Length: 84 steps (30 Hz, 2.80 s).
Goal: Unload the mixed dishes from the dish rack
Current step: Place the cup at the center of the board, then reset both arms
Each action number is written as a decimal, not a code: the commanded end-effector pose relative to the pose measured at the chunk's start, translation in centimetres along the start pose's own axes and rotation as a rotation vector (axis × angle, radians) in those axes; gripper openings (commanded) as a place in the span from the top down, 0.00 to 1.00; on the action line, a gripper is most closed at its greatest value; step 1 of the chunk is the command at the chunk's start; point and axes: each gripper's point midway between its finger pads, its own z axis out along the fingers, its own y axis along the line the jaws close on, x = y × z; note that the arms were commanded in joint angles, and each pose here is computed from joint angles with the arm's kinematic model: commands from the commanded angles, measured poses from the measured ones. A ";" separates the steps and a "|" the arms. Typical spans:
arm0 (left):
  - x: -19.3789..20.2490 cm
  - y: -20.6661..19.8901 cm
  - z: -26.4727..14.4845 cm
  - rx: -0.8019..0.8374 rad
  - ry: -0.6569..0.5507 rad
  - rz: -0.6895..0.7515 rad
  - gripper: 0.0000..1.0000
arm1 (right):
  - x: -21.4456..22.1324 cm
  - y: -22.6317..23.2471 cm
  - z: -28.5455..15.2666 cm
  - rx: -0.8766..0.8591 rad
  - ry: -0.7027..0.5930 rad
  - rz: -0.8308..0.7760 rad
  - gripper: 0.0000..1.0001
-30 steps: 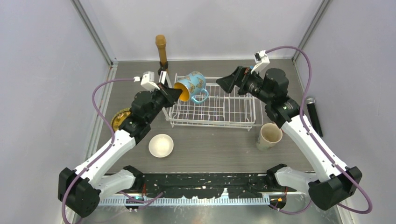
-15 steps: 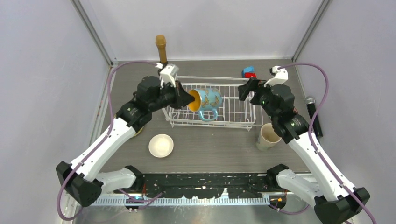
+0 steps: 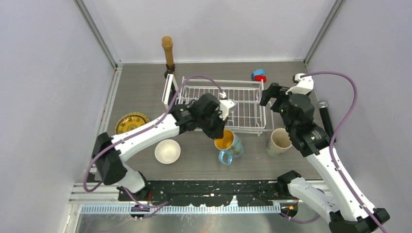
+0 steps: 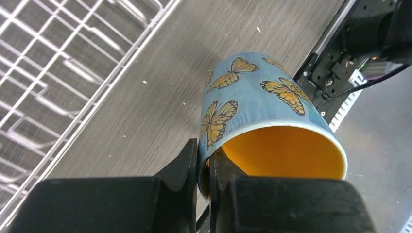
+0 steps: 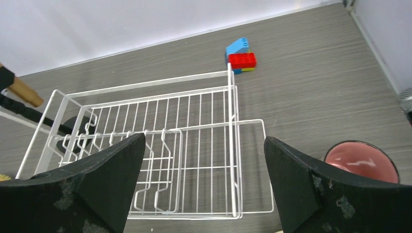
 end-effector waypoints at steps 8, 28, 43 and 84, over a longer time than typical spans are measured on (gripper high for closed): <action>-3.1 -4.8 5.4 0.034 0.047 0.105 1.00 | -0.6 -2.9 -1.3 0.119 -0.052 -0.022 0.00; 0.0 -5.9 11.3 -0.172 0.262 0.256 0.85 | 0.0 -3.1 -1.2 0.122 -0.040 -0.036 0.00; -3.0 -6.6 8.7 -0.110 0.126 0.256 0.01 | 0.1 -3.2 -1.0 0.135 -0.040 -0.025 0.00; -3.1 18.2 -17.4 -0.732 -0.637 -0.474 0.01 | -0.9 -7.6 -0.9 0.416 -0.151 0.042 0.00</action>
